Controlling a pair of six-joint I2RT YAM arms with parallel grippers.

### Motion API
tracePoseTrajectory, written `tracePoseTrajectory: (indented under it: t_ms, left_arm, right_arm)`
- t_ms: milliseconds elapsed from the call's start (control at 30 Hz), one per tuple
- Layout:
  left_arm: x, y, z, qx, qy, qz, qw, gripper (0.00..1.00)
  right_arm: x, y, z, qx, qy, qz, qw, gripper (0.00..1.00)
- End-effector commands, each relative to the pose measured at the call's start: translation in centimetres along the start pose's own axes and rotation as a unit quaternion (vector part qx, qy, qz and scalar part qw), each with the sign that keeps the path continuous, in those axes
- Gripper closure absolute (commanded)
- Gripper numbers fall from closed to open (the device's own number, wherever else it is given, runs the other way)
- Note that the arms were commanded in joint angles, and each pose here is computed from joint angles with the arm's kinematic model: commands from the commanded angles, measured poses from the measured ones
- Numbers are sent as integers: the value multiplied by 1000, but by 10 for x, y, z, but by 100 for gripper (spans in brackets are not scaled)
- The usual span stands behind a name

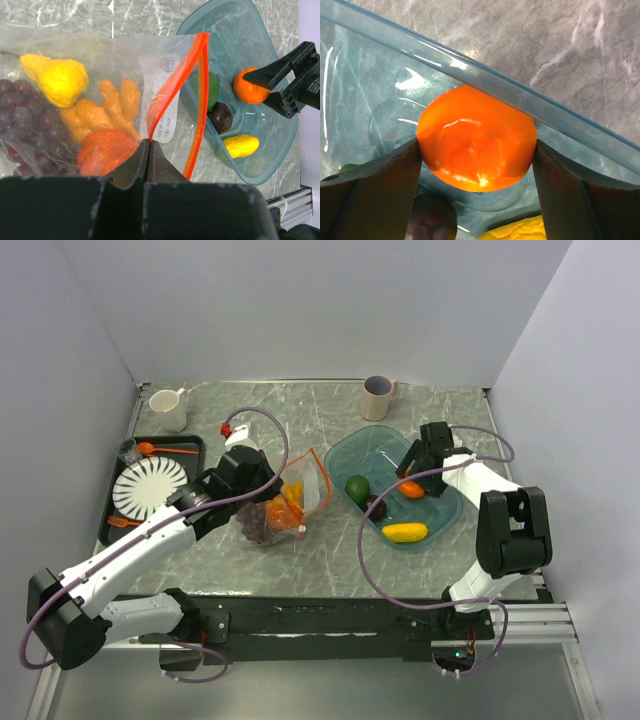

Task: Place the food in the zip-top bag and seal the zipper
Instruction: Pick up the fake fruit from the bin.

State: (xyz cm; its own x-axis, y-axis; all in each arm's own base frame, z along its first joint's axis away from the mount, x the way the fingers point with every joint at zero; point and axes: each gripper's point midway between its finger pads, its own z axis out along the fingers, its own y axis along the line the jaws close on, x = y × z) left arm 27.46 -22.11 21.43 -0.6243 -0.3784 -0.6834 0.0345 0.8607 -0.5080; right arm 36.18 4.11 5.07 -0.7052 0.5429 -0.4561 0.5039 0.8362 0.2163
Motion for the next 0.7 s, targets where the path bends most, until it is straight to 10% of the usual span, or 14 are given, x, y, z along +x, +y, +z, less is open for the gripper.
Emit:
tracePoseTrajectory:
  t_ms: [0,133,667]
  left_arm:
    - [-16,-10,-6,18,-26,-9,999,99]
    - [-16,-11,-5,17,-23,-5,1000,99]
    - [-14,-13,-3,22,-20,-8,1000,99]
  right_arm:
    - [-7,7,-10,-20,-18,-7,1000,25]
    - [-6,16,-21,-52,-15,-21,998,38]
    - [18,105,-130,-274,-9,-104,956,39]
